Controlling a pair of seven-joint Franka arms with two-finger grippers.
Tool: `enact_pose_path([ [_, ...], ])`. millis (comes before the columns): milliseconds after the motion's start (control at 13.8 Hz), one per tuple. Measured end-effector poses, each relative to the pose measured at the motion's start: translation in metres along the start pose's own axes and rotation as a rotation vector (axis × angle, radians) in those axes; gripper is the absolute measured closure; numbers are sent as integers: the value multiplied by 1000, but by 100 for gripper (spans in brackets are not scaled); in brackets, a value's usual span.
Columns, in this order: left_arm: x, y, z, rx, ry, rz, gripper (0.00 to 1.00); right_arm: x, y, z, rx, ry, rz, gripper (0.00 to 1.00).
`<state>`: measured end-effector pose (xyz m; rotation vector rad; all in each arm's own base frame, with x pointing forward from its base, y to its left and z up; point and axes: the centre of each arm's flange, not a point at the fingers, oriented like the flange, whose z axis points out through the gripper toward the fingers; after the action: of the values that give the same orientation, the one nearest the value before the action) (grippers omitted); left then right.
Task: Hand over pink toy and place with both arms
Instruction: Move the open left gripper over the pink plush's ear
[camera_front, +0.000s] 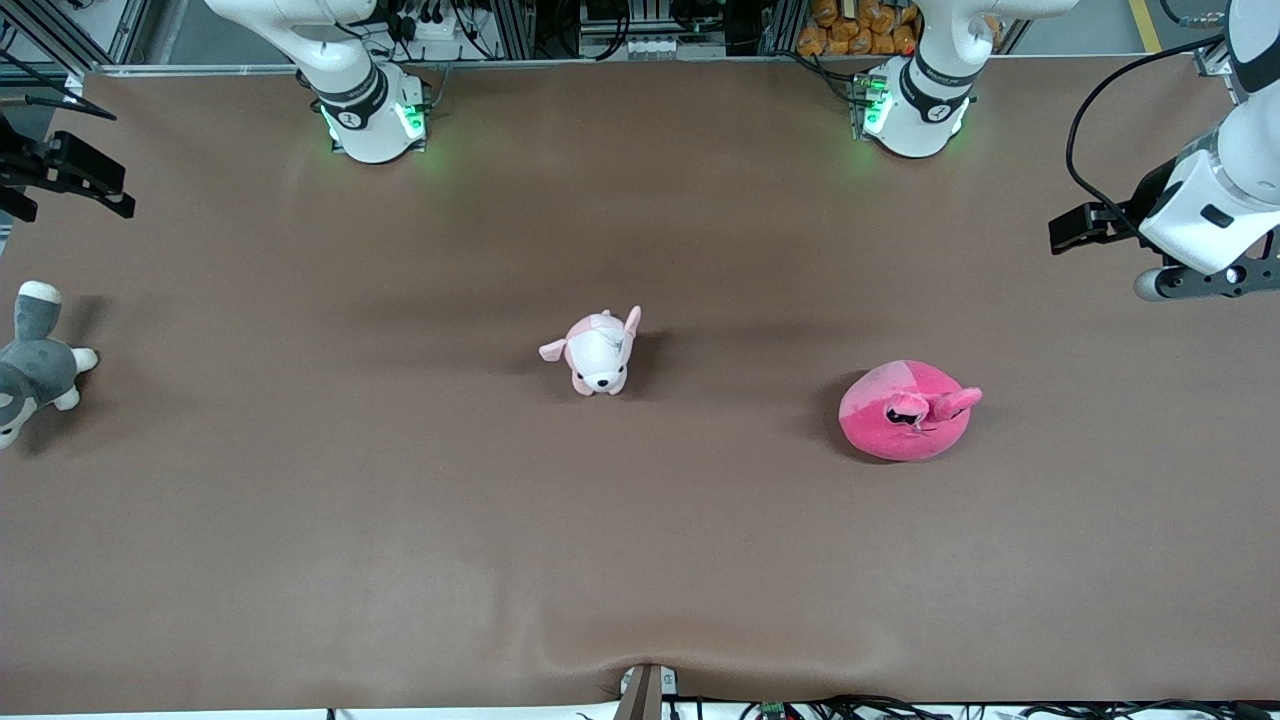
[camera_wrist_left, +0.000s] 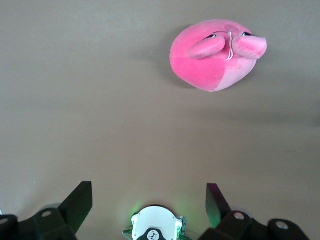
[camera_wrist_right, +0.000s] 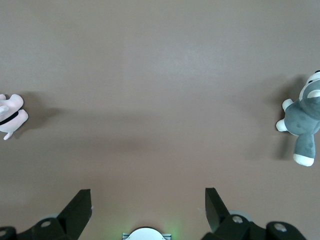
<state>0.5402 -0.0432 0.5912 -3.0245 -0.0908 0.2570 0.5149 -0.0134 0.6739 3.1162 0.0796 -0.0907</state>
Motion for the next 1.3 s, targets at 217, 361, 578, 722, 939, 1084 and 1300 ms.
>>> enact_pose_path([
  [217,7,-5,1,-1,-1,-11,0,0,0,0,0,0,0,0],
  [361,21,-2,11,2,0,-10,0,0,0,0,0,0,0,0],
  [578,40,2,21,-1,31,-33,0,0,0,0,0,0,0,0],
  [722,41,0,19,-3,38,-100,0,0,0,0,0,0,0,0],
  [939,43,-11,19,-9,39,-256,0,0,0,0,0,-1,0,0],
  [1084,44,-21,21,-20,32,-346,0,0,0,0,0,-1,0,0],
  [1300,52,-23,33,-61,-5,-523,0,0,0,0,0,-2,0,0],
])
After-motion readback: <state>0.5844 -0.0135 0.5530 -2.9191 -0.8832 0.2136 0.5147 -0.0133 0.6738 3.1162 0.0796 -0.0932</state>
